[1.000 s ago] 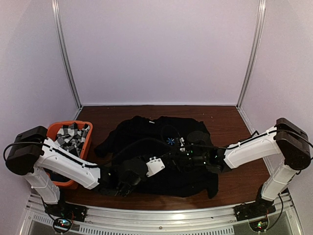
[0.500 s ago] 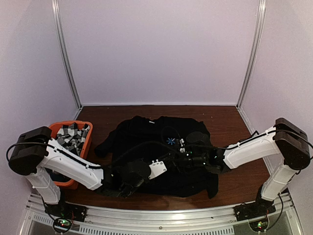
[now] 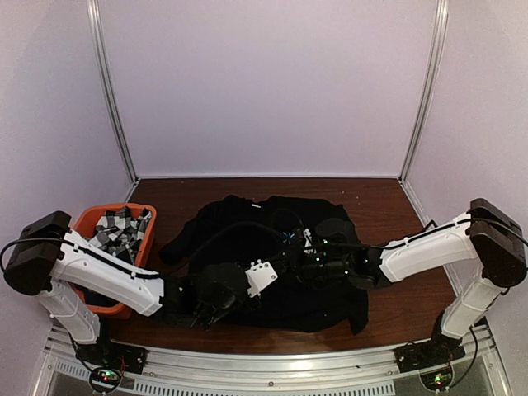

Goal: Pin the brooch onto the clothing
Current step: Pass from the right arm to the left

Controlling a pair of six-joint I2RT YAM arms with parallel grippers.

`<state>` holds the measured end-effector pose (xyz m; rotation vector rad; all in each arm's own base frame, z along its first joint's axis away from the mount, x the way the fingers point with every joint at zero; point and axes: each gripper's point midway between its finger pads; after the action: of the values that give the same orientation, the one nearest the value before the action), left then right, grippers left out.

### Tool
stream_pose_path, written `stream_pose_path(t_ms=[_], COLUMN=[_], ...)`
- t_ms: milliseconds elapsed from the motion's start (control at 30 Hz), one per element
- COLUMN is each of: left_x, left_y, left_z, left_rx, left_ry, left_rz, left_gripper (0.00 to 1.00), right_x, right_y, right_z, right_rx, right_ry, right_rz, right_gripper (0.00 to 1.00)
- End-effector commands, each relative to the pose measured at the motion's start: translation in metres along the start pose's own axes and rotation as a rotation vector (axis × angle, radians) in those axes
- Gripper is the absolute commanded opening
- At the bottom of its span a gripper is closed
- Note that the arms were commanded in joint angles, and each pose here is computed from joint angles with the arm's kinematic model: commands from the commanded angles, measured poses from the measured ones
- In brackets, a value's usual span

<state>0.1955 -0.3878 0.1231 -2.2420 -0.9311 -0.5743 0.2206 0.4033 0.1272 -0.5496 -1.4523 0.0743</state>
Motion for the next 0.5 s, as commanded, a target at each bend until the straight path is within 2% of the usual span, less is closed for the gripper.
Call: stream_pose_path(t_ms=[0,300,467], left_x=[0.0,0.021,0.022], left_y=[-0.016,-0.031,-0.034], left_z=[-0.043,-0.057,-0.061], left_rx=[-0.119,-0.127,-0.115], left_ry=[-0.196,-0.46,-0.582], left_rz=[0.134,0.374,0.522], left_gripper=[0.0,0.0,0.0], right_x=[0.016,0.045,0.069], right_y=[-0.021,-0.087,-0.109], right_z=[-0.027,-0.076,-0.067], right_rx=[-0.103,-0.357,-0.376], right_ry=[-0.181,-0.567,-0.814], right_rz=[0.023,0.086,0.037], right_gripper=[0.44,0.47,0.47])
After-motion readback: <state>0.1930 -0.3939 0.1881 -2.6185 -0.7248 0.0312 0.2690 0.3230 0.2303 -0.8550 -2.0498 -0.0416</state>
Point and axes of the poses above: each gripper's point midway between its finger pads, its own y axis out along the fingers, its own x axis along the line the jaws close on, z = x × y, and after that the axes turned 7 degrees about y, right-handed
